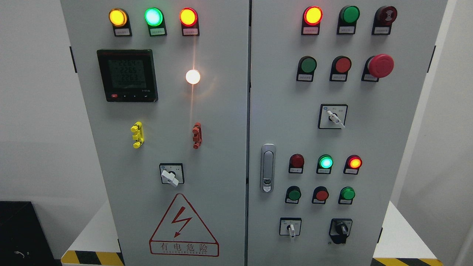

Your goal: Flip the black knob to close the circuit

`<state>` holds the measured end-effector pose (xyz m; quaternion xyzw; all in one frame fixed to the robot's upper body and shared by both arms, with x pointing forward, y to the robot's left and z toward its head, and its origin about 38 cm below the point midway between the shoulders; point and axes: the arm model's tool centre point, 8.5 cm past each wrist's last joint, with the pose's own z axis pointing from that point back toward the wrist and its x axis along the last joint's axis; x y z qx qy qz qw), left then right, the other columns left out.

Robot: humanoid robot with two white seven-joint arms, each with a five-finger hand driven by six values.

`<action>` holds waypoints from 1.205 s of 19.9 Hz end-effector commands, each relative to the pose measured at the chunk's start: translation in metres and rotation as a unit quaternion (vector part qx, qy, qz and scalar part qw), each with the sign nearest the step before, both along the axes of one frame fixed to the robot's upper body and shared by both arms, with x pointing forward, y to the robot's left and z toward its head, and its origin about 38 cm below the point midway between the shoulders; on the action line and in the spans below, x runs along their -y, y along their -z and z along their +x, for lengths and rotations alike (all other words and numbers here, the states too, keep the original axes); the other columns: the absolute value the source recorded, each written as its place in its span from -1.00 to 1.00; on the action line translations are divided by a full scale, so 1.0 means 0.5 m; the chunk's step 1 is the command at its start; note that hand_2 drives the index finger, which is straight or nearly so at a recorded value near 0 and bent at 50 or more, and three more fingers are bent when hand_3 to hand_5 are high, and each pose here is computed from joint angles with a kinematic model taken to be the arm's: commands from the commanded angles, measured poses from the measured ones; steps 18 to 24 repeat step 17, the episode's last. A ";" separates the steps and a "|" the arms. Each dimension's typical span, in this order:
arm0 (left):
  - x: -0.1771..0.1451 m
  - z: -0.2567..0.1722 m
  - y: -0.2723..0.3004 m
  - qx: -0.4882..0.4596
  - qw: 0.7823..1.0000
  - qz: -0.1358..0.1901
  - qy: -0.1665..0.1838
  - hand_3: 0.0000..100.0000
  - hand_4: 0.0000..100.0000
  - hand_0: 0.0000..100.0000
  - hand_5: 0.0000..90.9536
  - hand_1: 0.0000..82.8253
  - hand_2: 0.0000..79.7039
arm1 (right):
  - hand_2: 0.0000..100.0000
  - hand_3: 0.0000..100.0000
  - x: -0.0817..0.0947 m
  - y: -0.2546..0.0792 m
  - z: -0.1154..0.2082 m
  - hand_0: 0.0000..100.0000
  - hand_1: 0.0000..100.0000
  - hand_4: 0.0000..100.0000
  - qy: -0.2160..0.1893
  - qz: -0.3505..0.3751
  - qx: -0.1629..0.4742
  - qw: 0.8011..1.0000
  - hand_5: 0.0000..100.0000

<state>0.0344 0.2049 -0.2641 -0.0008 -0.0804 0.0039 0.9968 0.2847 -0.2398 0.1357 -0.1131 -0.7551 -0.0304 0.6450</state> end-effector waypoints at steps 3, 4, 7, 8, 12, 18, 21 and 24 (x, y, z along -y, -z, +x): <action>0.000 -0.008 0.000 -0.003 1.000 0.000 0.000 -1.00 -1.00 -0.76 -1.00 0.34 -1.00 | -0.82 -0.60 -0.027 -0.012 -0.027 -1.00 -1.00 -0.63 -0.046 0.074 0.022 0.996 -0.70; 0.000 -0.008 0.000 -0.003 1.000 0.000 0.000 -1.00 -1.00 -0.76 -1.00 0.34 -1.00 | -0.83 -0.61 -0.032 -0.011 -0.027 -1.00 -1.00 -0.64 -0.056 0.077 0.021 0.995 -0.72; 0.000 -0.008 0.000 -0.003 1.000 0.000 0.000 -1.00 -1.00 -0.76 -1.00 0.34 -1.00 | -0.88 -0.65 -0.047 -0.005 -0.040 -1.00 -1.00 -0.70 -0.076 0.077 0.025 0.994 -0.84; 0.002 -0.008 0.000 -0.003 1.000 0.000 0.000 -1.00 -1.00 -0.76 -1.00 0.34 -1.00 | -0.89 -0.66 -0.055 -0.003 -0.044 -1.00 -1.00 -0.71 -0.084 0.078 0.025 0.993 -0.87; 0.000 -0.008 0.000 -0.003 1.000 0.000 0.000 -1.00 -1.00 -0.76 -1.00 0.34 -1.00 | -0.93 -0.69 -0.061 0.001 -0.048 -1.00 -1.00 -0.72 -0.091 0.083 0.021 0.992 -0.91; 0.000 -0.008 0.000 -0.003 1.000 0.000 0.000 -1.00 -1.00 -0.76 -1.00 0.34 -1.00 | -0.95 -0.71 -0.060 0.006 -0.052 -1.00 -1.00 -0.75 -0.091 0.084 0.018 0.992 -0.92; 0.000 -0.008 0.000 -0.003 1.000 0.000 0.000 -1.00 -1.00 -0.76 -1.00 0.34 -1.00 | -0.95 -0.71 -0.060 0.006 -0.052 -1.00 -1.00 -0.75 -0.091 0.084 0.018 0.992 -0.92; 0.000 -0.008 0.000 -0.003 1.000 0.000 0.000 -1.00 -1.00 -0.76 -1.00 0.34 -1.00 | -0.95 -0.71 -0.060 0.006 -0.052 -1.00 -1.00 -0.75 -0.091 0.084 0.018 0.992 -0.92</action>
